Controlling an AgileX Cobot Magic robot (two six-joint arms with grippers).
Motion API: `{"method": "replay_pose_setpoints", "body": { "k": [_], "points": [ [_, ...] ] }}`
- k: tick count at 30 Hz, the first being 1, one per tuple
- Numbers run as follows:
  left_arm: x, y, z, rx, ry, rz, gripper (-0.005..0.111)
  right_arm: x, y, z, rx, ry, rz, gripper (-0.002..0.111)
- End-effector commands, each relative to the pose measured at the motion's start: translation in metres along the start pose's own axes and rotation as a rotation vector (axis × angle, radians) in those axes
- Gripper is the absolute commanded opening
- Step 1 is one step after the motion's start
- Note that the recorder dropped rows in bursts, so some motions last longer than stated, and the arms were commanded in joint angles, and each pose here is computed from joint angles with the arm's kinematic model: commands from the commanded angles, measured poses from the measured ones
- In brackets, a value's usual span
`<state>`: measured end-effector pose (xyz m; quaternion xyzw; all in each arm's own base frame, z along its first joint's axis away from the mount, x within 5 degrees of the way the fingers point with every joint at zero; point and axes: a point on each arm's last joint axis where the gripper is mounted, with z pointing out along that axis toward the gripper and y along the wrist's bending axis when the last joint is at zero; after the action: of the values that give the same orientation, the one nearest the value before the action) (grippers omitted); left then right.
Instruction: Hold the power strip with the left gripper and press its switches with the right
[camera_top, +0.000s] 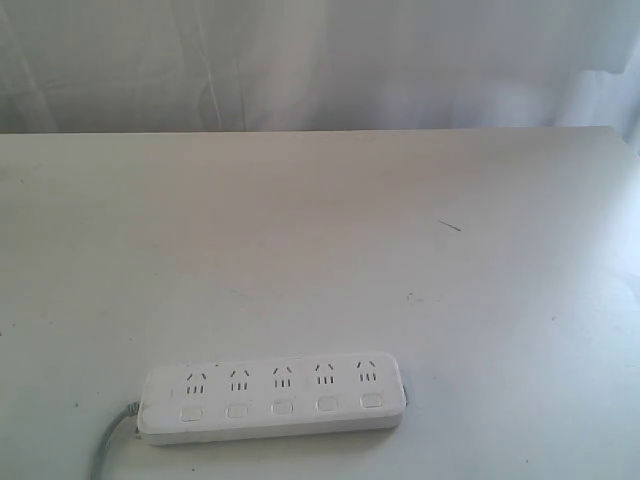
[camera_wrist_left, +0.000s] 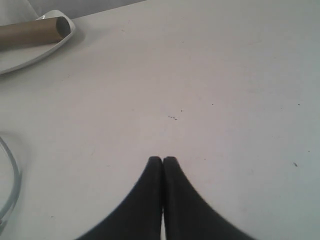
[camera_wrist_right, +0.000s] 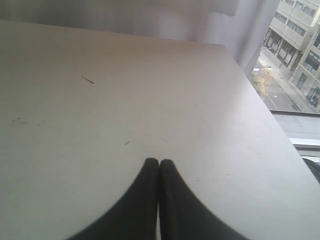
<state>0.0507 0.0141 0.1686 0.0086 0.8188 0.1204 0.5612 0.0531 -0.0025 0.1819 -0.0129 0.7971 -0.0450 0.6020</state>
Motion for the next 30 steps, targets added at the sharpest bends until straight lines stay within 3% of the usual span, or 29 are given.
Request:
{"method": "replay_pose_setpoints", "body": {
  "k": [1, 30],
  "points": [
    [0.0013, 0.001, 0.0001, -0.023, 0.005, -0.015, 0.0, 0.0004, -0.0002, 0.0002, 0.006, -0.01, 0.0, 0.0],
    [0.0013, 0.001, 0.0001, -0.023, 0.005, -0.015, 0.0, 0.0004, -0.0002, 0.0002, 0.006, -0.01, -0.014, 0.0]
  ]
}}
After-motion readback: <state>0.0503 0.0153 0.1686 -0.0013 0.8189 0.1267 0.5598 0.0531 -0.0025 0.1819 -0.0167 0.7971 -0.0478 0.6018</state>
